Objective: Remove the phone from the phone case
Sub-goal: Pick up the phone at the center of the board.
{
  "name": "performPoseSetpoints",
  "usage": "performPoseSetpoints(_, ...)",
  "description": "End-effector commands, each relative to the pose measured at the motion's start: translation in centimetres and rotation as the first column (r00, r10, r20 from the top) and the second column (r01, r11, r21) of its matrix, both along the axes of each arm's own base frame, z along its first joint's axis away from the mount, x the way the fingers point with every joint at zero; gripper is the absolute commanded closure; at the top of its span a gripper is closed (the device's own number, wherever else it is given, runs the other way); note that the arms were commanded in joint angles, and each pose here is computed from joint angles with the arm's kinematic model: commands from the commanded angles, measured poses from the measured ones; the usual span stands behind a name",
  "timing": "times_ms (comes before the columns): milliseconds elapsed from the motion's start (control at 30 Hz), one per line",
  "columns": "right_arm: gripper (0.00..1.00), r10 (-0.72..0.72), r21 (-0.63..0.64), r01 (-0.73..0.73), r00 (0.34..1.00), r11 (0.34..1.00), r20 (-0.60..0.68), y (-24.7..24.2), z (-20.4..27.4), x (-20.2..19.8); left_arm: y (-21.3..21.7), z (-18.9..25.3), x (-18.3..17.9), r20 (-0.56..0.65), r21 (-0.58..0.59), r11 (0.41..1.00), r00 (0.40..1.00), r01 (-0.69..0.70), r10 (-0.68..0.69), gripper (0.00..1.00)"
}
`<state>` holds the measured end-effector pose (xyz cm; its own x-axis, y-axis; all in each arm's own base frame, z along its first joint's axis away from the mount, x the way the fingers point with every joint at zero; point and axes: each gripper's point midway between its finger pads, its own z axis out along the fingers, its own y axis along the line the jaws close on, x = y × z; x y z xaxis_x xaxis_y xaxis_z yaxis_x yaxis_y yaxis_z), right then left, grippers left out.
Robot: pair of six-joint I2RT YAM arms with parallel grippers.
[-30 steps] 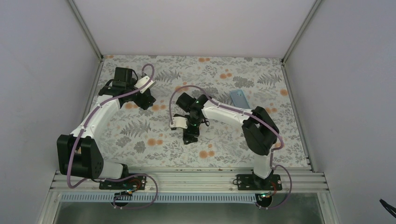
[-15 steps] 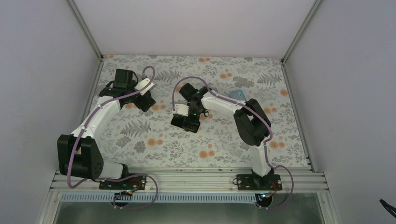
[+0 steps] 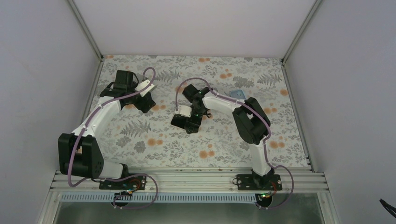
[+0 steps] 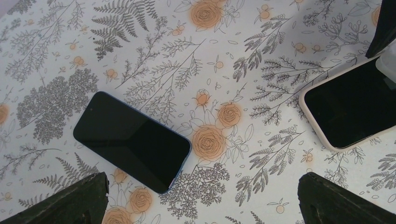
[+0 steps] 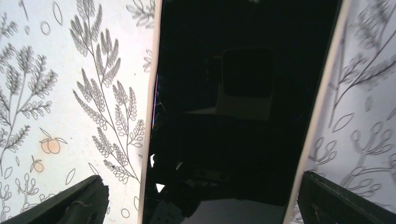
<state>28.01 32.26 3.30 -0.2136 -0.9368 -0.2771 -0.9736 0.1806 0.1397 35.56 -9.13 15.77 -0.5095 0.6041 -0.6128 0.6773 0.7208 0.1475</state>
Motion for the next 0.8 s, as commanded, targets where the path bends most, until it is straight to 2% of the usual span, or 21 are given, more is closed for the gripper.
performPoseSetpoints(0,0.0,-0.032,-0.011,0.032,0.999,0.999,-0.02,-0.7,-0.8,-0.5,-0.3,0.0,0.2,-0.002,-0.026,1.0,1.0,0.011,-0.011,0.0)
performPoseSetpoints(100,0.0,-0.033,-0.015,0.033,0.999,0.999,-0.022,-0.8,-1.1,-0.7,-0.1,-0.3,0.1,-0.013,-0.014,1.0,1.0,0.007,-0.007,0.0)
performPoseSetpoints(567,0.0,-0.081,-0.168,0.106,0.985,0.98,0.151,-2.4,-5.1,0.6,-0.3,-1.3,0.2,-0.066,-0.019,1.0,0.998,0.011,-0.012,0.0)
performPoseSetpoints(633,0.01,-0.077,-0.175,0.106,0.983,0.979,0.166,-2.4,-5.3,0.6,-0.4,-1.2,0.0,-0.07,-0.021,1.0,0.997,0.023,-0.024,0.0)
performPoseSetpoints(767,0.1,-0.065,-0.178,0.093,0.985,0.98,0.157,-2.5,-5.3,0.1,-0.8,-1.0,-0.5,-0.089,-0.032,0.998,0.995,0.051,-0.054,0.0)
